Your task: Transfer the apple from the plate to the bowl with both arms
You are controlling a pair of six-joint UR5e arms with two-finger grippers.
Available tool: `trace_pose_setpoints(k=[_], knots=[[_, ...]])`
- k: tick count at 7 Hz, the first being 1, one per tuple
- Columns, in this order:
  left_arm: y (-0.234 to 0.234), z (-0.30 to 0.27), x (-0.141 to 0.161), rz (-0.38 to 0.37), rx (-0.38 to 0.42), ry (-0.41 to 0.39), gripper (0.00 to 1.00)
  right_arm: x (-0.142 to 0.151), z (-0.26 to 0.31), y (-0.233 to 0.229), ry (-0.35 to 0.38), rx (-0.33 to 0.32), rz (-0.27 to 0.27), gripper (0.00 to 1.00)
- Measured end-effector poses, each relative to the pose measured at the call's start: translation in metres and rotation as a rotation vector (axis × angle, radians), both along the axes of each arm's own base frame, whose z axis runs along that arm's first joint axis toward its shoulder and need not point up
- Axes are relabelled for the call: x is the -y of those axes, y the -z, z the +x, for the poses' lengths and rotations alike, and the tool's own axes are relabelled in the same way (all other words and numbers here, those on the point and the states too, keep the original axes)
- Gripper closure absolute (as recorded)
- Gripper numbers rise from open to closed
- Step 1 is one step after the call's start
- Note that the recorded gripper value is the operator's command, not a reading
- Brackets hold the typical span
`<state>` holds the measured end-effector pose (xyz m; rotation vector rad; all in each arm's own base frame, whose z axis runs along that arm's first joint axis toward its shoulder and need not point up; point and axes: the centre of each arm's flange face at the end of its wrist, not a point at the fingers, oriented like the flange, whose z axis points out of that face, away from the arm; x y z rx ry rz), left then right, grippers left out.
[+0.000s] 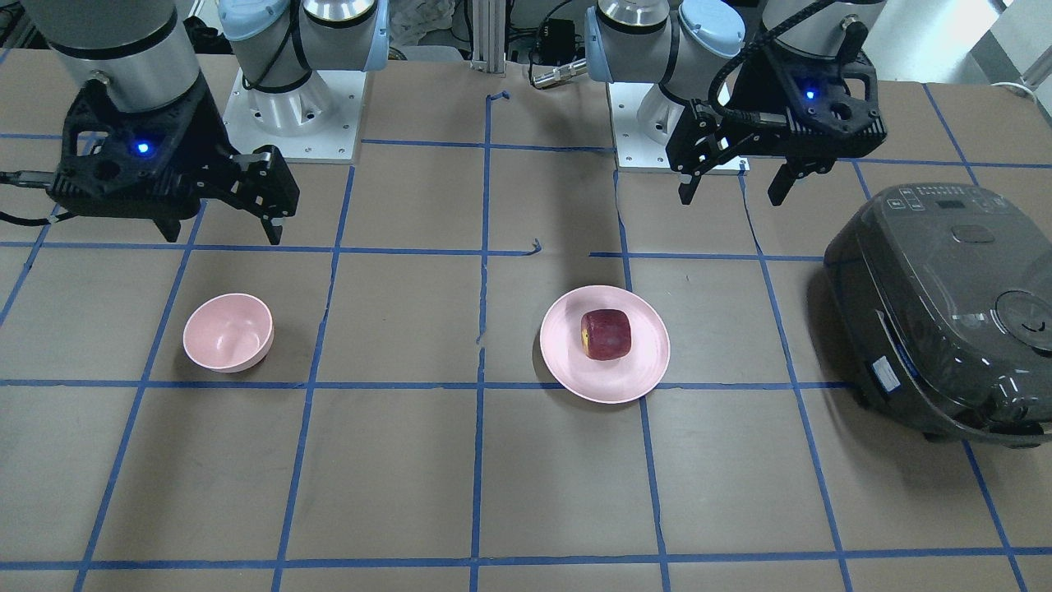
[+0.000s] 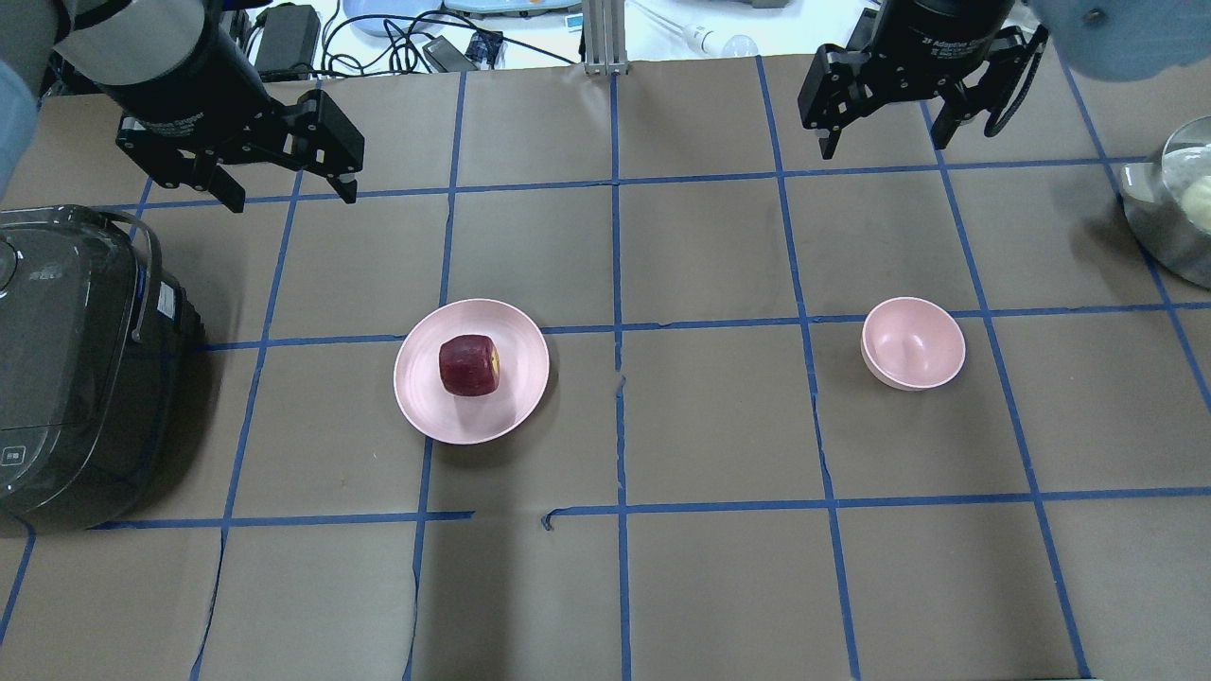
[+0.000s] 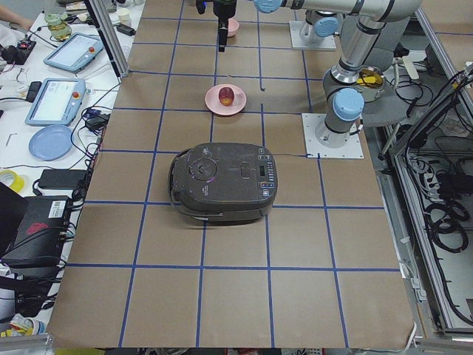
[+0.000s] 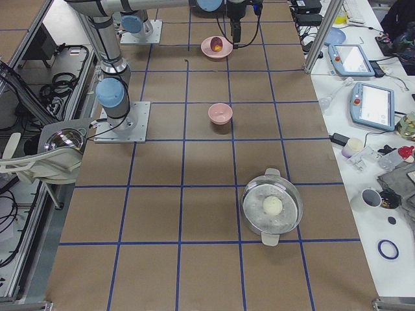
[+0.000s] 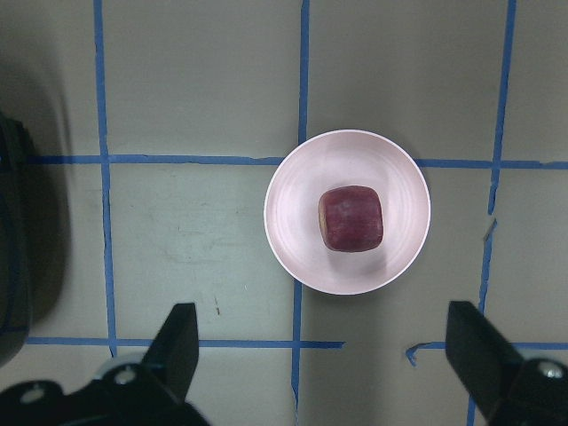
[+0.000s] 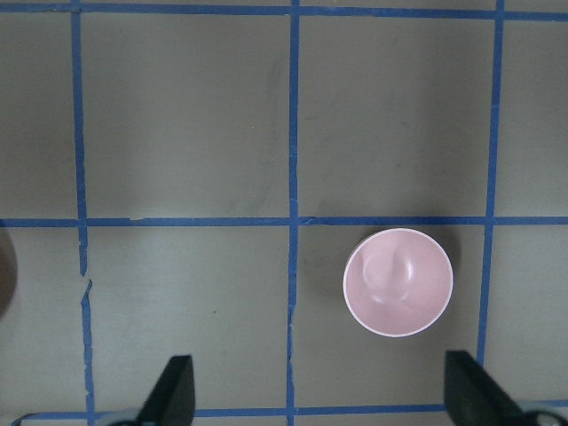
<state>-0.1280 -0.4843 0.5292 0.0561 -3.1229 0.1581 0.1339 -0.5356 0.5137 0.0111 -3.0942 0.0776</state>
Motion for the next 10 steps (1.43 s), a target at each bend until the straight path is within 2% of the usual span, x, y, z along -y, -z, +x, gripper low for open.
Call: trace_pose_setpoints(k=[4, 7, 9, 10], knots=[[0.003, 0.0, 0.001, 0.006, -0.002, -0.003, 0.0, 0.011, -0.155, 0.01, 0.0, 0.0, 0.057, 0.0], [0.007, 0.0, 0.003, 0.013, -0.002, -0.005, 0.0, 0.004, -0.182, 0.032, 0.006, 0.022, 0.097, 0.0], [0.033, -0.001, 0.007, 0.037, -0.006, -0.039, 0.0, 0.002, -0.181, 0.09, 0.007, 0.049, 0.157, 0.0], [0.063, -0.002, 0.012, 0.046, -0.01, -0.073, 0.0, 0.002, -0.18, 0.143, 0.004, 0.053, 0.17, 0.0]])
